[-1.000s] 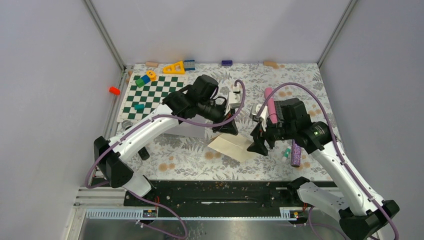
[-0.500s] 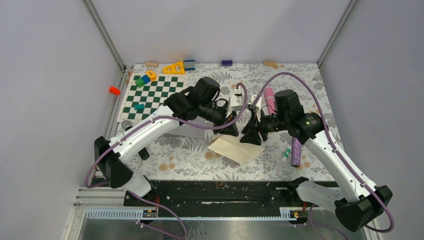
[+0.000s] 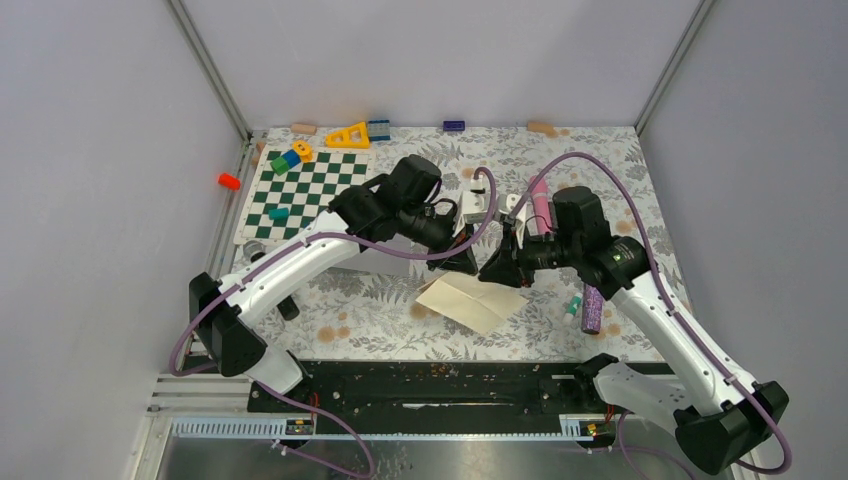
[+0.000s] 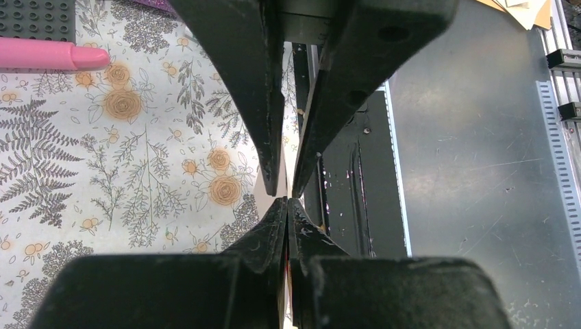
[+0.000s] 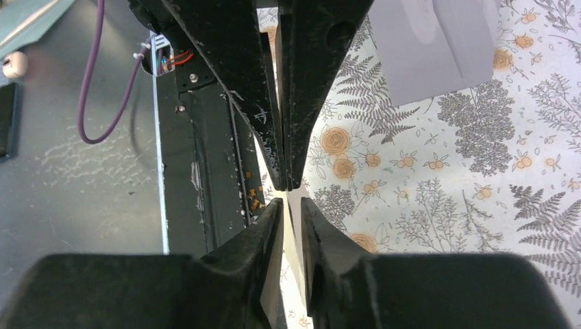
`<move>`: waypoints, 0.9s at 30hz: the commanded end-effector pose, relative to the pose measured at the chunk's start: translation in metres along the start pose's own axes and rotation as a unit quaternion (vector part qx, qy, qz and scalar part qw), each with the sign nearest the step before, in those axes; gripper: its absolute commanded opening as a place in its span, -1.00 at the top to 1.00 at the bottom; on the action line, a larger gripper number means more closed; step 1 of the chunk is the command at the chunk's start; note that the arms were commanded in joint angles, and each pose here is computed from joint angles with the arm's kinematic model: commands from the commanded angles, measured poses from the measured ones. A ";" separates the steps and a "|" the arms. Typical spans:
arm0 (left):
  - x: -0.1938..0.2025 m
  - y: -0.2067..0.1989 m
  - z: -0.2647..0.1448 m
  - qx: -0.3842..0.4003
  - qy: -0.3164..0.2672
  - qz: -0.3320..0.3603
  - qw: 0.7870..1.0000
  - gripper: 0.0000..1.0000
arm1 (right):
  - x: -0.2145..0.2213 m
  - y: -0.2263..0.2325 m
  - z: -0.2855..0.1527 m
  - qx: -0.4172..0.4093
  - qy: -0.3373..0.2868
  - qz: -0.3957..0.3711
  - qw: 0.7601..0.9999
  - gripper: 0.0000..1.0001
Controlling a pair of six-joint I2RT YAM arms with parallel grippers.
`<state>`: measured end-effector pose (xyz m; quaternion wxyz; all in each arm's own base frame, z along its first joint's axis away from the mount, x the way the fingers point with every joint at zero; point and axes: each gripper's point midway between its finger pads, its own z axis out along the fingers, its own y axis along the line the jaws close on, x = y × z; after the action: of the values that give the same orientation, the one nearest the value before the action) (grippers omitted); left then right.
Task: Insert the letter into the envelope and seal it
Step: Fold the letter.
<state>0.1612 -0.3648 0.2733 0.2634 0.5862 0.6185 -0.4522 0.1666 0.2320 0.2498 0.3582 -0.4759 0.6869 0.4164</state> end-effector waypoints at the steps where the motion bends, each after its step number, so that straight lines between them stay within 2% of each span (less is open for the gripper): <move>1: -0.019 -0.008 -0.008 0.003 -0.022 0.021 1.000 1.00 | -0.005 0.006 -0.002 -0.006 -0.016 -0.033 0.999 0.47; 2: -0.020 -0.008 -0.009 0.002 -0.024 0.022 0.999 1.00 | -0.003 0.007 -0.002 -0.008 -0.014 -0.034 0.999 0.47; 5: -0.021 -0.008 -0.012 -0.002 -0.026 0.024 0.999 1.00 | 0.003 0.010 -0.002 -0.018 -0.005 -0.030 0.999 0.70; 9: -0.021 -0.006 -0.014 -0.008 -0.027 0.025 0.999 1.00 | 0.007 0.014 -0.003 -0.027 0.003 -0.032 0.999 0.70; 12: -0.022 -0.005 -0.016 -0.010 -0.029 0.025 0.999 1.00 | 0.009 0.017 -0.004 -0.031 0.006 -0.032 0.999 0.56; 13: -0.022 -0.005 -0.016 -0.010 -0.029 0.025 0.999 1.00 | 0.010 0.017 -0.005 -0.032 0.007 -0.032 0.999 0.69; 14: -0.023 -0.005 -0.017 -0.010 -0.030 0.026 0.999 1.00 | 0.011 0.018 -0.005 -0.033 0.009 -0.032 0.999 0.93; 16: -0.024 -0.004 -0.019 -0.013 -0.032 0.027 0.999 1.00 | 0.014 0.018 -0.004 -0.033 0.011 -0.032 0.999 1.00; 17: -0.024 -0.004 -0.020 -0.014 -0.033 0.027 0.999 1.00 | 0.015 0.018 -0.004 -0.032 0.012 -0.032 0.999 0.89; 18: -0.025 -0.004 -0.021 -0.015 -0.034 0.027 0.999 1.00 | 0.015 0.018 -0.005 -0.031 0.012 -0.032 0.999 0.57; 19: -0.025 -0.004 -0.022 -0.016 -0.035 0.028 0.999 1.00 | 0.015 0.018 -0.005 -0.030 0.013 -0.032 0.999 0.38; 20: -0.026 -0.004 -0.023 -0.017 -0.036 0.028 0.999 1.00 | 0.016 0.018 -0.006 -0.029 0.015 -0.032 0.999 0.44; 22: -0.027 -0.004 -0.025 -0.018 -0.038 0.030 0.999 1.00 | 0.019 0.018 -0.006 -0.028 0.018 -0.033 0.999 0.90; 23: -0.027 -0.004 -0.026 -0.020 -0.039 0.030 0.999 1.00 | 0.021 0.018 -0.006 -0.029 0.019 -0.033 0.999 0.98; 24: -0.028 -0.004 -0.027 -0.021 -0.040 0.031 0.998 1.00 | 0.022 0.019 -0.006 -0.029 0.020 -0.034 0.999 0.88; 25: -0.029 -0.004 -0.028 -0.022 -0.041 0.032 0.998 1.00 | 0.023 0.018 -0.006 -0.028 0.022 -0.033 0.999 0.88; 26: -0.029 -0.004 -0.029 -0.023 -0.042 0.032 0.998 1.00 | 0.024 0.019 -0.007 -0.028 0.023 -0.035 0.999 1.00; 27: -0.029 -0.004 -0.029 -0.023 -0.043 0.032 0.998 1.00 | 0.024 0.019 -0.007 -0.027 0.024 -0.036 0.999 1.00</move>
<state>0.1657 -0.3589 0.2766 0.2675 0.5794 0.6237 -0.4515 0.1539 0.2245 0.2405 0.3571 -0.5114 0.6677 0.4063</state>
